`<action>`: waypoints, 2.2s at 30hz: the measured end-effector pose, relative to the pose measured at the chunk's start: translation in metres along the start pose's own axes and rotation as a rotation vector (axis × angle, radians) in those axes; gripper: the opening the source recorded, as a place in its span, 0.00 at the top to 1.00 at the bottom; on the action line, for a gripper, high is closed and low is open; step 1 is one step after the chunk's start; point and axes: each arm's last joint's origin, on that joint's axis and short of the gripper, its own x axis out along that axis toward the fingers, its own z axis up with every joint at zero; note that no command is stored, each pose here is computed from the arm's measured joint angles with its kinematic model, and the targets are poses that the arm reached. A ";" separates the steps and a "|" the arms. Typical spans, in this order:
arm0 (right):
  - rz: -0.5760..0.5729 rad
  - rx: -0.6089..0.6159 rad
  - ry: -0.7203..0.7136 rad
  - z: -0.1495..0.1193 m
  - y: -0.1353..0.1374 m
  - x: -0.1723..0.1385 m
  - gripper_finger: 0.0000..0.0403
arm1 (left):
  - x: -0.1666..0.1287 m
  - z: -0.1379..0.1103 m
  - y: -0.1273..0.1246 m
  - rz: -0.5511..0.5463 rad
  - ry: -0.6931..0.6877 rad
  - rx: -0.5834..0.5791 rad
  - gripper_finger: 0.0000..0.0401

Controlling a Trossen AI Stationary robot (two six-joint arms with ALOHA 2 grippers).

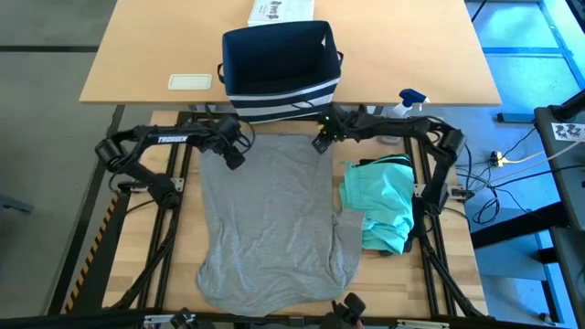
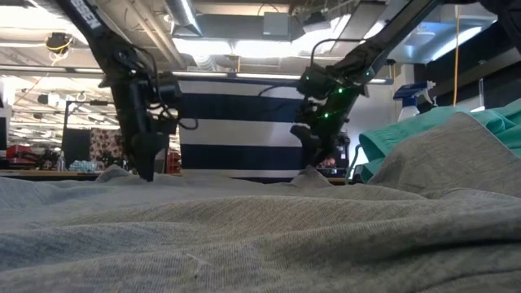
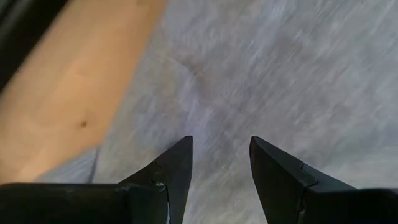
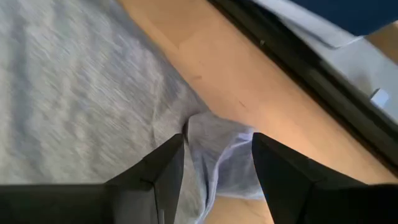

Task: Fold Laundry from Bin

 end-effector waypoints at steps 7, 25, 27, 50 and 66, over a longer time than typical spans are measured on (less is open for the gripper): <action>-0.011 -0.027 0.042 -0.006 -0.004 0.014 0.57 | 0.015 0.001 -0.003 -0.011 0.039 0.007 0.62; -0.122 -0.156 -0.162 0.015 0.019 -0.048 0.98 | 0.017 -0.001 -0.005 -0.058 0.057 -0.006 0.62; -0.148 -0.183 -0.177 0.014 0.029 -0.053 0.98 | 0.017 -0.002 -0.005 -0.063 0.059 -0.013 0.62; -0.166 -0.190 0.168 -0.011 0.019 -0.045 0.56 | 0.015 0.000 -0.006 -0.095 0.053 -0.006 0.62; 0.001 -0.168 -0.023 0.022 0.030 -0.042 0.53 | -0.029 0.021 0.011 0.042 -0.154 -0.050 0.62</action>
